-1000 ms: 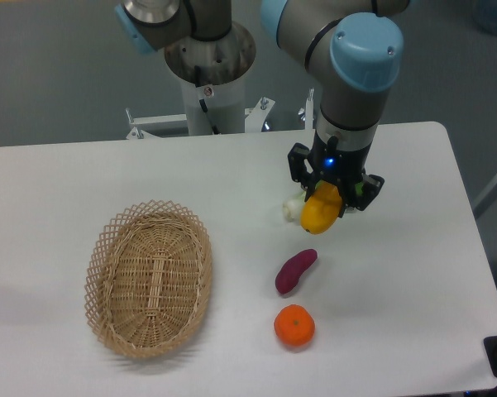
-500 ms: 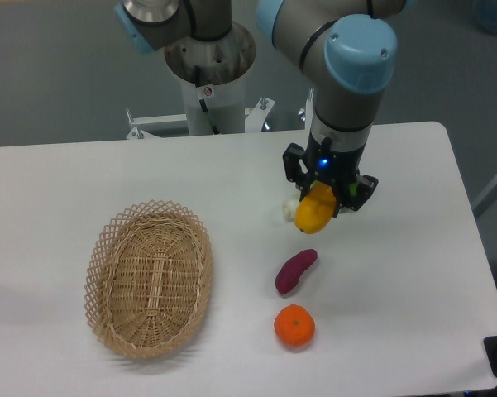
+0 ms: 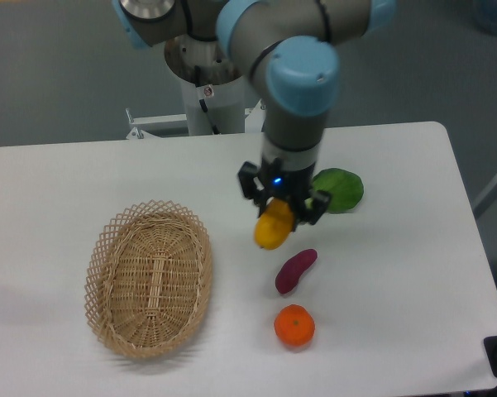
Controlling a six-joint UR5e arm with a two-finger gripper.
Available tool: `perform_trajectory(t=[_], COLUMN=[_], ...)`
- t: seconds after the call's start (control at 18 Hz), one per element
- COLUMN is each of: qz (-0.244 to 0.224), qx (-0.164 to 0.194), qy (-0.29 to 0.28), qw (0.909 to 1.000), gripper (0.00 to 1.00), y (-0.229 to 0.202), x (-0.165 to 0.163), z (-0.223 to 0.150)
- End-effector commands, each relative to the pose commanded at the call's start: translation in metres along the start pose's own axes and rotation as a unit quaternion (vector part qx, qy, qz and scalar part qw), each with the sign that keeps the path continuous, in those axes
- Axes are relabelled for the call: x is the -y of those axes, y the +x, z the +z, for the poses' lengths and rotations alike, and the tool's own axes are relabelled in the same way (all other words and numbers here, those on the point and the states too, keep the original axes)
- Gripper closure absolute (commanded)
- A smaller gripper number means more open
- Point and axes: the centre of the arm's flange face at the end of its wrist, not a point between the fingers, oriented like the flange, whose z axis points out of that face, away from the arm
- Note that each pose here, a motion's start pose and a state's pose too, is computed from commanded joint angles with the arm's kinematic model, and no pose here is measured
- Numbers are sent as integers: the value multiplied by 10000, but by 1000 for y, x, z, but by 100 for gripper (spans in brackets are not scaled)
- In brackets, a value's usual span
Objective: Place the mango in the basket
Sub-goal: 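Carry the mango over the wicker basket and lower it inside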
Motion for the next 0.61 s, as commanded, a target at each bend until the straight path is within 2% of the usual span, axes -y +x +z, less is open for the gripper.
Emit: perform_trajectory(t=[0.33,0.61], qz=[-114,-14], qx=[67,-138], qy=[269,46], qw=[9996,9999], gripper=[47,47], y=[68,104], x=[27,42], z=[58,95])
